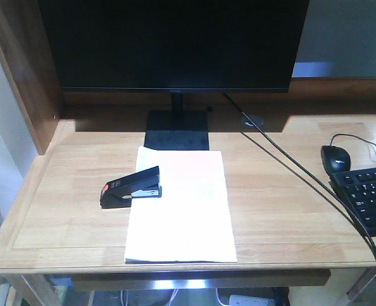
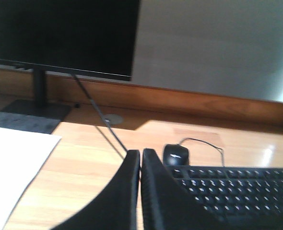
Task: Grab stapler and paper to desk for stapling
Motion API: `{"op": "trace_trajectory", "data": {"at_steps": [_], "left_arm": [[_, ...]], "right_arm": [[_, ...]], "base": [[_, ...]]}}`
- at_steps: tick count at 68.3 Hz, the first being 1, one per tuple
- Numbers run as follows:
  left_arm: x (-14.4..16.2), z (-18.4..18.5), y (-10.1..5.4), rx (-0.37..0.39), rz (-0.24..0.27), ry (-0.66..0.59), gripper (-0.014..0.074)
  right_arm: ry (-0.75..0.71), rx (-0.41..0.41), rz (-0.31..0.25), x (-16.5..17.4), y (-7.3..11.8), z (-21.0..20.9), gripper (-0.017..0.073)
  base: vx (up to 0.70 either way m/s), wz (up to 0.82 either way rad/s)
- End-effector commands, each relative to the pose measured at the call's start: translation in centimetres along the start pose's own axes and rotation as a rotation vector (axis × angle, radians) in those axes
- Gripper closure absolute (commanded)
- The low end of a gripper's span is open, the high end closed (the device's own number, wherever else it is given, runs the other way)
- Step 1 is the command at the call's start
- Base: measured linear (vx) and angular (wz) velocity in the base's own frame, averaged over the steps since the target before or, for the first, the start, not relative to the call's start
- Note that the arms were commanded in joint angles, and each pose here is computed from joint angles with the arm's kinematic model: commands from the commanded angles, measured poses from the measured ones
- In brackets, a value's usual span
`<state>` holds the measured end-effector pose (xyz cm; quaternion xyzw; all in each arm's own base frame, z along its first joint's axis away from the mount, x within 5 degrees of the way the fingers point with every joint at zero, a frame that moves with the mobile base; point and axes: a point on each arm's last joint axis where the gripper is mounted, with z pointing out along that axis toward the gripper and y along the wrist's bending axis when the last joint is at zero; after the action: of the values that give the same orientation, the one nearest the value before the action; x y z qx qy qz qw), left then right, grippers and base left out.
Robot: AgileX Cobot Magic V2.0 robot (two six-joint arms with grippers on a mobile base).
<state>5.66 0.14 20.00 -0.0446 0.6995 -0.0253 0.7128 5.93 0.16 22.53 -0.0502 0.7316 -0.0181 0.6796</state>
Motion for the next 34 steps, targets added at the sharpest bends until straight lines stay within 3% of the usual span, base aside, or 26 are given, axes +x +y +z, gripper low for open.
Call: {"op": "trace_trajectory", "data": {"at_steps": [1,8,18,34], "left_arm": [[-0.3,-0.1,0.0,0.000,-0.010,-0.079,0.0600],[-0.3,-0.1,0.0,0.000,-0.010,-0.079,0.0600],[-0.3,-0.1,0.0,0.000,-0.010,-0.079,0.0600],[-0.3,-0.1,0.0,0.000,-0.010,-0.078,0.0600]], "right_arm": [[-0.111,0.022,-0.007,-0.3,0.0,0.2,0.0568],[-0.136,0.007,0.001,1.6,0.3,0.6,0.0568],[-0.173,0.009,0.069,2.2,0.3,0.3,0.0568],[-0.179,0.012,0.056,2.4,0.3,-0.1,0.0568]], "base": [[0.00,0.00],[0.00,0.00],[0.00,0.00],[0.00,0.00]]}}
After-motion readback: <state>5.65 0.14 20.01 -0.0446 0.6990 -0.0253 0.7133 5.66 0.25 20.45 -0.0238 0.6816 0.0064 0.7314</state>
